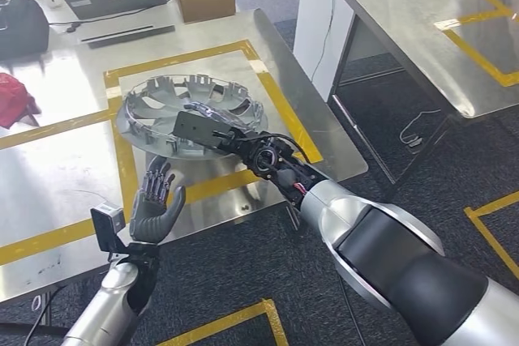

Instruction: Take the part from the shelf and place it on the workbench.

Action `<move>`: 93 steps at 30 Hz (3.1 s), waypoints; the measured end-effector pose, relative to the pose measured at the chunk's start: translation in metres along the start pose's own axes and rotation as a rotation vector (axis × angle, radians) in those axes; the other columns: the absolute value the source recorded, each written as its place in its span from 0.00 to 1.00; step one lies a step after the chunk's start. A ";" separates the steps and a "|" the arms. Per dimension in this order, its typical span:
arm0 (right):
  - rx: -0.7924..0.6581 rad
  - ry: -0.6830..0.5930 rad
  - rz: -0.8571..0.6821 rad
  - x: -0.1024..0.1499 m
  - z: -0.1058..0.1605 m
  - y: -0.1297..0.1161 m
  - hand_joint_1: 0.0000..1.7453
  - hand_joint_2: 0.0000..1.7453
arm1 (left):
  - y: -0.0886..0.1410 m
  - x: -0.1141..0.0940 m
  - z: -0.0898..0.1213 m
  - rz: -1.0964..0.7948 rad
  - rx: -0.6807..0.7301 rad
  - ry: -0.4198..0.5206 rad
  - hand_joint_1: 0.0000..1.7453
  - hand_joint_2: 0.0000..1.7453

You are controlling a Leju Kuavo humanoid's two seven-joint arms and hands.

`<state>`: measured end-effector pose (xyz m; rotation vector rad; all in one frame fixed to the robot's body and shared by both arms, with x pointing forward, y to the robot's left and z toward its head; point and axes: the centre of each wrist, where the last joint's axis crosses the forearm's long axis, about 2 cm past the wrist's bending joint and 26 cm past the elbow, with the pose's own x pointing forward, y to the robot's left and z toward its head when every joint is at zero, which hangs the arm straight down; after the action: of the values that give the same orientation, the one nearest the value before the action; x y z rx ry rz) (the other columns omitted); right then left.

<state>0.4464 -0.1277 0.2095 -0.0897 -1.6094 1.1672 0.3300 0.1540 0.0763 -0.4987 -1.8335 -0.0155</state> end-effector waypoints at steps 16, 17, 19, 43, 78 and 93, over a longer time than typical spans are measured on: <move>0.000 0.000 0.000 0.000 0.000 0.000 0.00 0.00 | 0.000 0.000 0.000 0.000 0.000 0.001 0.00 1.00; 0.000 0.000 0.000 0.000 0.000 0.000 0.00 0.00 | 0.000 0.000 0.000 0.000 0.000 0.001 0.00 1.00; 0.000 0.000 0.000 0.000 0.000 0.000 0.00 0.00 | 0.000 0.000 0.000 0.000 0.000 0.001 0.00 1.00; 0.002 0.000 -0.015 -0.001 0.001 0.000 0.00 0.00 | 0.001 -0.001 0.002 -0.014 0.015 0.016 0.00 0.00; -0.069 0.023 -0.279 -0.060 0.042 -0.031 0.00 0.00 | 0.074 -0.006 0.104 -0.260 0.291 0.169 0.00 0.00; -0.074 0.010 -0.281 -0.059 0.042 -0.032 0.00 0.00 | 0.073 -0.004 0.101 -0.261 0.289 0.153 0.00 0.00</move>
<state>0.4532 -0.2050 0.1946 0.0806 -1.5975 0.8898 0.2638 0.2453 0.0221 -0.0529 -1.7030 0.0325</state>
